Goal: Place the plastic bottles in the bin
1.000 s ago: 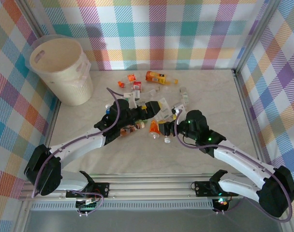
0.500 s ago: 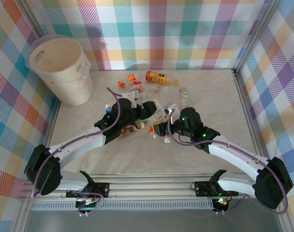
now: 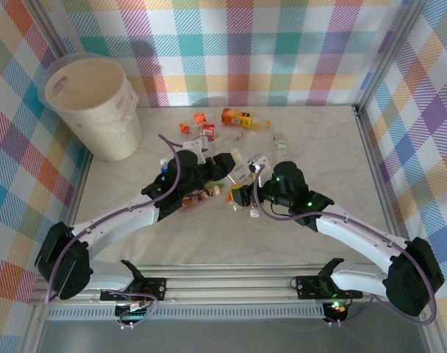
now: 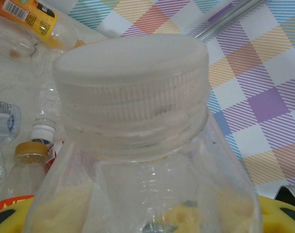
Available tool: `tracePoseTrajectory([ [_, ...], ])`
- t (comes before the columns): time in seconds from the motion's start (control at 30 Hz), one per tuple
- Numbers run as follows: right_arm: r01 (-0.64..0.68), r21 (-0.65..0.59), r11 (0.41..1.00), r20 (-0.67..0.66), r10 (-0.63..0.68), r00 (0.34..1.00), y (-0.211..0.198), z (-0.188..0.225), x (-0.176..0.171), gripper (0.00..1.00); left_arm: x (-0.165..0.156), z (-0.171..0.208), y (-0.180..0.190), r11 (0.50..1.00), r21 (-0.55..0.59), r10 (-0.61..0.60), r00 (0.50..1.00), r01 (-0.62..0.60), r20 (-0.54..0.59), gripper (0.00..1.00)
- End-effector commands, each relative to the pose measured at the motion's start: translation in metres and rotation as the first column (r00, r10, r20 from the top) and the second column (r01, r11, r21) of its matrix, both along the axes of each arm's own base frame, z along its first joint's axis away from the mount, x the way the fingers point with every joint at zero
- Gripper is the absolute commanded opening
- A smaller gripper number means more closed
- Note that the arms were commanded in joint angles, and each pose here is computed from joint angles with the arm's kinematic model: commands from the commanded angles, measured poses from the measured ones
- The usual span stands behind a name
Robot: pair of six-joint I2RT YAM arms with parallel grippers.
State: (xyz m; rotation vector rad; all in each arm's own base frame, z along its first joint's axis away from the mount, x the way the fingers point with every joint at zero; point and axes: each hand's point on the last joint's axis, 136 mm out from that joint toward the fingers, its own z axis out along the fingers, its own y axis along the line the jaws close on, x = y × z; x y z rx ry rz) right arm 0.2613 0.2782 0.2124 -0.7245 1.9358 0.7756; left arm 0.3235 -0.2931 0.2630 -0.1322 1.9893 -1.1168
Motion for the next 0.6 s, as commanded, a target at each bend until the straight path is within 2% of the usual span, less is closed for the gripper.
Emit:
tracePoseTrajectory([
  [0.0, -0.116, 0.067, 0.991, 0.078, 0.111, 0.991, 0.017, 0.041, -0.013, 1.0, 0.005, 0.005, 0.029, 0.986, 0.113, 0.121, 0.992, -0.125, 0.038, 0.5],
  [0.1, -0.099, 0.065, 0.993, 0.083, 0.094, 0.992, 0.011, 0.045, -0.014, 1.0, 0.005, 0.01, 0.053, 0.958, 0.187, 0.208, 0.976, -0.216, 0.065, 0.5],
  [0.2, 0.009, 0.064, 0.998, 0.101, -0.016, 0.995, -0.004, 0.049, -0.004, 1.0, 0.004, 0.021, 0.084, 0.912, 0.251, 0.302, 0.945, -0.325, 0.127, 0.5],
  [0.33, 0.188, 0.055, 0.981, 0.133, -0.193, 0.972, -0.03, 0.049, 0.014, 1.0, 0.004, 0.05, 0.122, 0.826, 0.344, 0.384, 0.893, -0.446, 0.235, 0.51],
  [0.47, 0.376, 0.067, 0.924, 0.123, -0.382, 0.916, -0.056, 0.049, 0.032, 1.0, 0.01, 0.084, 0.154, 0.727, 0.393, 0.45, 0.823, -0.563, 0.346, 0.5],
  [0.57, 0.435, 0.088, 0.896, 0.12, -0.443, 0.889, -0.064, 0.053, 0.038, 1.0, 0.017, 0.114, 0.179, 0.643, 0.401, 0.494, 0.754, -0.652, 0.433, 0.51],
])
